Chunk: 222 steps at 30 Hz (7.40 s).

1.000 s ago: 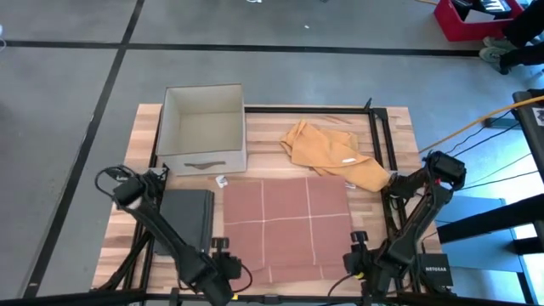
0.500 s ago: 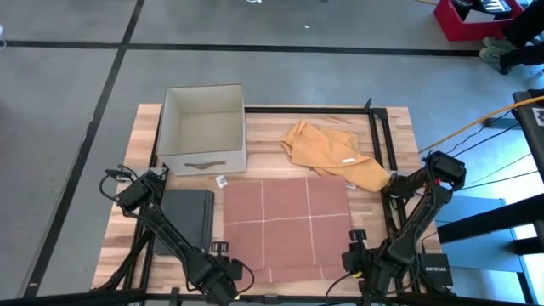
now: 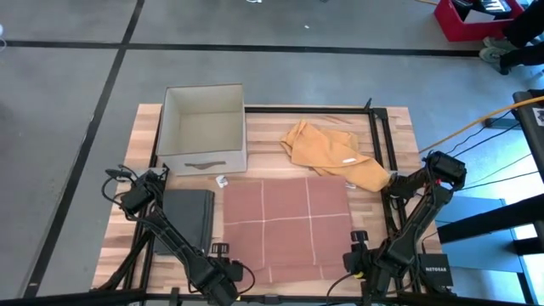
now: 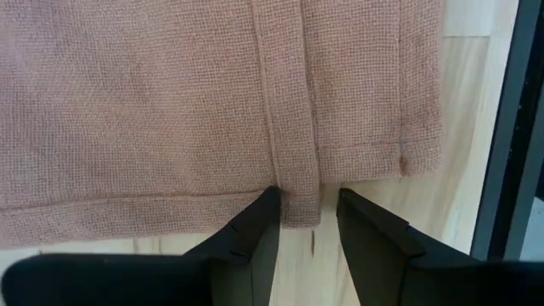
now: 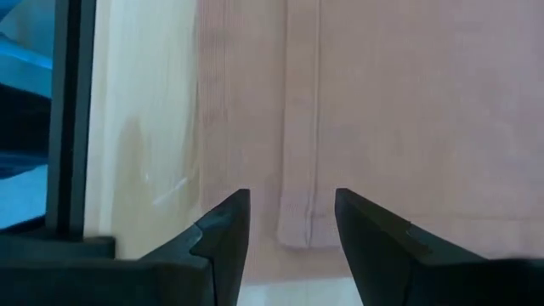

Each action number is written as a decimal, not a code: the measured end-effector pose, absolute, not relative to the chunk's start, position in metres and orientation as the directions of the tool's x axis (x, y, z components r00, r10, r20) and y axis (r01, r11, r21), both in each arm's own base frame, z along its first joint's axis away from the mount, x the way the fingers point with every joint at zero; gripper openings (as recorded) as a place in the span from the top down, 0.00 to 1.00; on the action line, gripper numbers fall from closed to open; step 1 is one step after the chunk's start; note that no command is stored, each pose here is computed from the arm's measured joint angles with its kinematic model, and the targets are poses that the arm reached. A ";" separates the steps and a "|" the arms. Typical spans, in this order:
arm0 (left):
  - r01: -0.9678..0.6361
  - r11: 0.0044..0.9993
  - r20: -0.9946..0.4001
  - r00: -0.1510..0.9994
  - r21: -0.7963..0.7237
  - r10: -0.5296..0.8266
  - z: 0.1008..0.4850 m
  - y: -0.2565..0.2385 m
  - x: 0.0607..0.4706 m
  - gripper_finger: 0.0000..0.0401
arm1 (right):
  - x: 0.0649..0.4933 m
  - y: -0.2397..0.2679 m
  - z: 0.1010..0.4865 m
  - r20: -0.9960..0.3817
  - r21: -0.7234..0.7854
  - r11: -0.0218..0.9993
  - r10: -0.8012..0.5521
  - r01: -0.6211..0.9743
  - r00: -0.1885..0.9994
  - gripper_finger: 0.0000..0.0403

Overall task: Fold towel
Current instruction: Fold the light orange towel

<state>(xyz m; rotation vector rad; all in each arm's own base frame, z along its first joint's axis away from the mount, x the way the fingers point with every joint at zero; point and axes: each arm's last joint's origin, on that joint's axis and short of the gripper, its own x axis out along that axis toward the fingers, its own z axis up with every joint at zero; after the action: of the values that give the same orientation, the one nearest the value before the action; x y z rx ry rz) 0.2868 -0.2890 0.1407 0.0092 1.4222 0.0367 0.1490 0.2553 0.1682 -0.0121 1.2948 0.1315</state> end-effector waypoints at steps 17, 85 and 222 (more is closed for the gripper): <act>-0.022 0.999 -0.988 0.147 0.043 0.045 0.139 -0.288 0.286 0.85 | 0.149 0.256 0.146 -0.972 0.018 0.986 0.056 -0.167 0.228 0.56; 0.046 0.994 -0.919 0.378 -0.099 -0.109 0.196 -0.316 0.317 0.98 | 0.098 0.293 0.207 -0.994 -0.049 0.996 -0.042 -0.075 0.101 1.00; -0.034 0.998 -0.893 0.450 -0.047 -0.027 0.151 -0.155 0.281 0.61 | 0.188 0.135 0.174 -0.710 -0.005 0.979 -0.146 0.203 0.688 0.33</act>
<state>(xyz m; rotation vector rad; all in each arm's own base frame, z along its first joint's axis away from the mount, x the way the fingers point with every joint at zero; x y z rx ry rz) 0.2809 -0.1549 0.1509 -0.0611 1.1042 0.0039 0.1875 0.1346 0.1736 0.0765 0.7878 -0.1959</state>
